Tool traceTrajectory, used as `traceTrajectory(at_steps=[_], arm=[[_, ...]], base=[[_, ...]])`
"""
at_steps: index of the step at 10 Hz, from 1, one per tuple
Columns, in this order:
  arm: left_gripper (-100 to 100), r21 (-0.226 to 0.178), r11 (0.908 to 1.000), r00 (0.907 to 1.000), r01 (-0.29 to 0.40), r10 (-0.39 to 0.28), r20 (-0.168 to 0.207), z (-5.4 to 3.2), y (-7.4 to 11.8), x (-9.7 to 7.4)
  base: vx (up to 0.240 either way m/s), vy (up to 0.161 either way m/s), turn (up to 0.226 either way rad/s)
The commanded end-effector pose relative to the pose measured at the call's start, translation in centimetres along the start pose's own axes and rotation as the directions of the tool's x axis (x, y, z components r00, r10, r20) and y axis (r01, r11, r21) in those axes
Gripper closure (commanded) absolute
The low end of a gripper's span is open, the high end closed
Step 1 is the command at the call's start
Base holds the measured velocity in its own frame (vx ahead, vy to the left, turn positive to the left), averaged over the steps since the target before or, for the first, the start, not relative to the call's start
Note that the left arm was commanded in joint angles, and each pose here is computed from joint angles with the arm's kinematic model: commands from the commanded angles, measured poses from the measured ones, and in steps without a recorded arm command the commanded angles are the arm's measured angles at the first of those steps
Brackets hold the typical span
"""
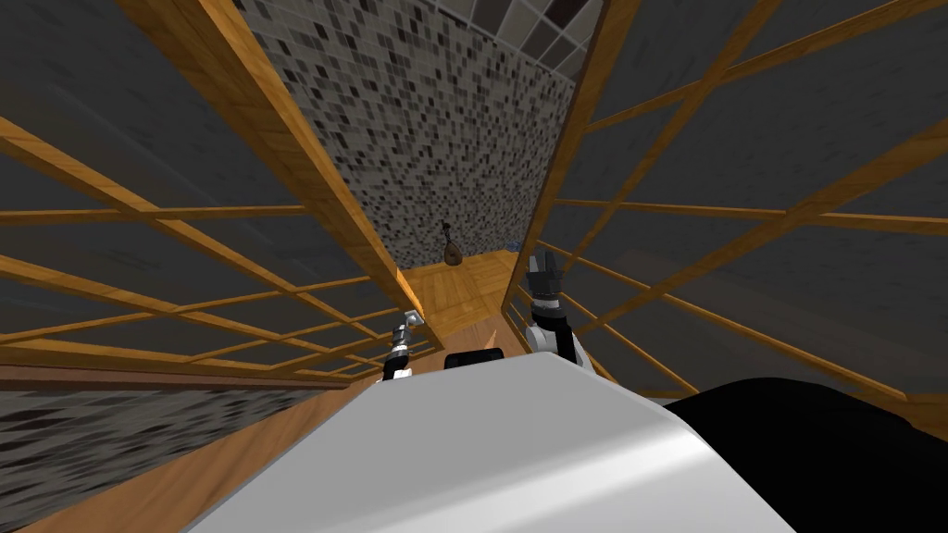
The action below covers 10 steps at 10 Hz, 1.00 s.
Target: Pull the door open
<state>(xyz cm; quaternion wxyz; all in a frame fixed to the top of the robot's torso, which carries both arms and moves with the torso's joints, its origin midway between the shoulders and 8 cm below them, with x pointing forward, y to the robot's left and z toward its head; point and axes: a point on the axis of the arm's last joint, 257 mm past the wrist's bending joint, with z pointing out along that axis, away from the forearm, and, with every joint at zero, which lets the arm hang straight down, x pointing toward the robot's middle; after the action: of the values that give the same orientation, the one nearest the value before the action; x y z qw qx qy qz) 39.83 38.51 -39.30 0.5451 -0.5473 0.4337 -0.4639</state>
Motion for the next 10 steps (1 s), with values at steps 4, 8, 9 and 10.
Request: traceTrajectory(at_steps=[4, 8, 9, 10], arm=[[100, 0.005, 0.9959, 0.9957, 0.09, -0.09, -0.023, 0.32, -0.1, 2.3], [100, 0.005, 0.9911, 0.991, 0.133, -0.133, -0.011, 0.35, -0.1, 1.8], [100, 0.006, 0.9843, 0.9843, 0.177, -0.177, 0.0, 0.38, -0.1, 1.3], [100, 0.008, 0.9793, 0.9792, 0.202, -0.203, 0.011, 0.41, -0.1, 0.9]], base=[[-0.036, 0.004, -0.066], [-0.024, 0.005, -0.029], [-0.054, 0.022, -0.148], [-0.075, 0.023, -0.193]])
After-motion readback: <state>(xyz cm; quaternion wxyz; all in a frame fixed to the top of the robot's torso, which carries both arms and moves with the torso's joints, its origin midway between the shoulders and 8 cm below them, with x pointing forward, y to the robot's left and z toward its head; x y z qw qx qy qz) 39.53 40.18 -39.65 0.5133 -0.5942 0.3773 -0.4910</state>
